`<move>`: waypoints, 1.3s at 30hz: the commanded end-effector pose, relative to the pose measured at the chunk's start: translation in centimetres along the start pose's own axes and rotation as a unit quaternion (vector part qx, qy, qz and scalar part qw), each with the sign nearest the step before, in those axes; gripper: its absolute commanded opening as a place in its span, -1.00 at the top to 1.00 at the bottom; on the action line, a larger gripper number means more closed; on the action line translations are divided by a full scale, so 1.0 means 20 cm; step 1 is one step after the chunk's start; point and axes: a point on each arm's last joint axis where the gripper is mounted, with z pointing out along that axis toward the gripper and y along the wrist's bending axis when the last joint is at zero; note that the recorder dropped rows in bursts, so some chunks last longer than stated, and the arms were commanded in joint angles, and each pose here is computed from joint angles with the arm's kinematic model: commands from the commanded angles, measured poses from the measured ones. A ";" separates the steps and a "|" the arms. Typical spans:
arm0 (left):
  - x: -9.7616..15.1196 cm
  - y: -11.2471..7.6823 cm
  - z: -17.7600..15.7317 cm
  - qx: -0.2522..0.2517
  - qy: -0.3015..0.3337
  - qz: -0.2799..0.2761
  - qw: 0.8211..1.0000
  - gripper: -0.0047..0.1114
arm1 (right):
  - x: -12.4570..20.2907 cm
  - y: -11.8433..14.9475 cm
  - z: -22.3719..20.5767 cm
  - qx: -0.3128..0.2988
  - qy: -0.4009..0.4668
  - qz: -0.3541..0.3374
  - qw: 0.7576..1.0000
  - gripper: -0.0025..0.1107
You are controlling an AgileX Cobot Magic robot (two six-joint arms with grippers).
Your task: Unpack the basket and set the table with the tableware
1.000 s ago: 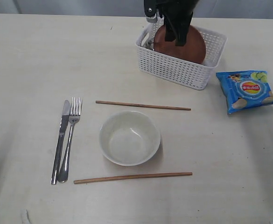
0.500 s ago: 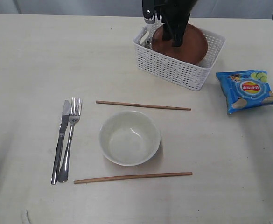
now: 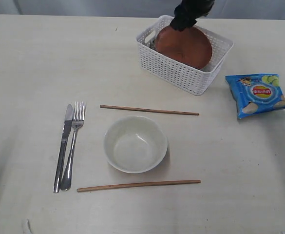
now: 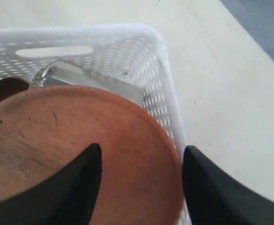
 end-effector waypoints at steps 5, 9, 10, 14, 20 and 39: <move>0.00 0.00 0.00 -0.001 -0.003 -0.001 1.000 0.92 | 0.36 -0.32 -0.13 -0.189 0.015 0.281 0.941 0.07; 0.00 0.00 0.00 -0.001 -0.003 -0.001 1.000 0.92 | 0.39 -0.34 -0.11 -0.187 0.023 0.302 0.934 0.07; 0.00 0.00 0.00 -0.001 -0.003 -0.001 1.000 0.92 | 0.39 -0.33 -0.10 -0.190 0.028 0.310 0.931 0.07; 0.00 0.00 0.00 -0.001 -0.003 -0.001 1.000 0.92 | 0.39 -0.29 -0.05 -0.198 0.046 0.315 0.927 0.07; 0.00 0.00 0.00 -0.001 -0.003 -0.001 1.000 0.92 | 0.44 -0.26 0.02 -0.193 0.083 0.309 0.928 0.07; 0.00 0.00 0.00 -0.001 -0.003 -0.001 1.000 0.92 | 0.35 -0.17 0.10 -0.111 0.080 0.306 0.942 0.07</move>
